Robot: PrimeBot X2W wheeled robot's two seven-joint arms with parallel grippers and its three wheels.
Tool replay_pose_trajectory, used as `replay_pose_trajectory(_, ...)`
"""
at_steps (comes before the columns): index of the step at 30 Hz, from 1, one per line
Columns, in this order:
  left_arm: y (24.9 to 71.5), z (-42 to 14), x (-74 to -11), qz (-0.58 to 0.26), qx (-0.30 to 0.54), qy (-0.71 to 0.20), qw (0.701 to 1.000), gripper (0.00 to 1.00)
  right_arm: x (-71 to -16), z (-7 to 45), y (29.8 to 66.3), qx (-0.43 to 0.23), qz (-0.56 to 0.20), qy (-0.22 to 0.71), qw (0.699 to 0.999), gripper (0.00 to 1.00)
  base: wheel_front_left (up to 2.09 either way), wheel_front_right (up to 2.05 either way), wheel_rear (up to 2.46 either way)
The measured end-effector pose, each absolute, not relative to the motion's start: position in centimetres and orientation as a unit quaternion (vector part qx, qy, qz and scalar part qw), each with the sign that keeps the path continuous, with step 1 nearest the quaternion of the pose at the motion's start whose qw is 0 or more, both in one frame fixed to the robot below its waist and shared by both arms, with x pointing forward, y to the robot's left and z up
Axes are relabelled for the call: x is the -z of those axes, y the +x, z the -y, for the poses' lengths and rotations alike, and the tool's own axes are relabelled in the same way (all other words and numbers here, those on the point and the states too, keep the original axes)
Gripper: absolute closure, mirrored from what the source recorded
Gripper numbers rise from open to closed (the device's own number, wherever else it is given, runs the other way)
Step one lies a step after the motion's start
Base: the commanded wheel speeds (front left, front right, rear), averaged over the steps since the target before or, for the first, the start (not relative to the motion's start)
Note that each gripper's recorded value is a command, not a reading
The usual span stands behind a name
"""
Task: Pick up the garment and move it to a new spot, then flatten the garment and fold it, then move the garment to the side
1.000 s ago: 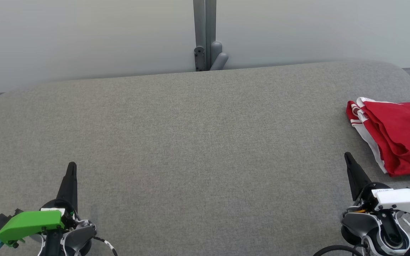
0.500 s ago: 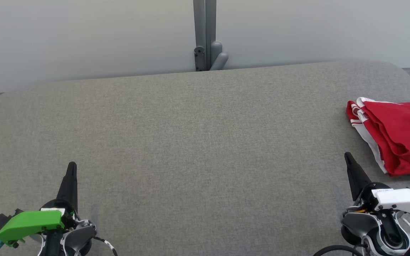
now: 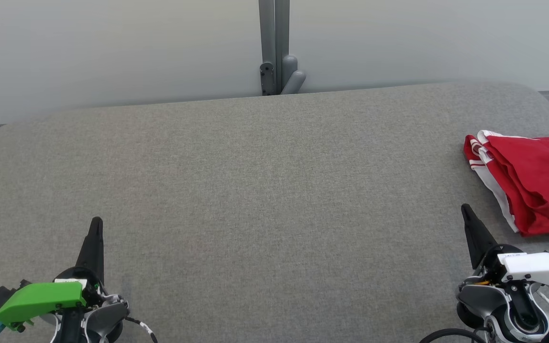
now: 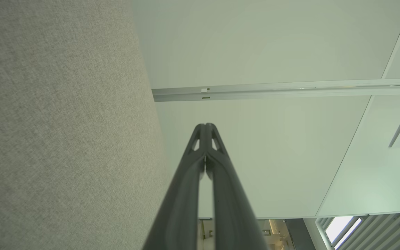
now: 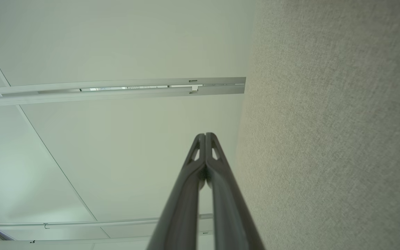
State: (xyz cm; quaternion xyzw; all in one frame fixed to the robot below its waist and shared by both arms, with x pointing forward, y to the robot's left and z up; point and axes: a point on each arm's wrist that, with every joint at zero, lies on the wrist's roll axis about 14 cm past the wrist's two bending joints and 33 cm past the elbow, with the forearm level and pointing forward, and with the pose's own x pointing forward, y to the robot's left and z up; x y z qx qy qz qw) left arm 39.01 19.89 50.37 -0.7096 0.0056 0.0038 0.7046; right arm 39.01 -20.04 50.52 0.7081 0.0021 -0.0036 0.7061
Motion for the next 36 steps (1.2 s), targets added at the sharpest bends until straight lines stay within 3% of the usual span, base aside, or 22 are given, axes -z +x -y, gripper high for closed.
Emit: replay_pose_trajectory(36,39.01,-19.9,-50.38,-0.006,-0.004,-0.709,0.705,1.0,-50.51,20.04,39.01,0.004,-0.002,0.708,0.706,1.0,0.0,0.0,0.0)
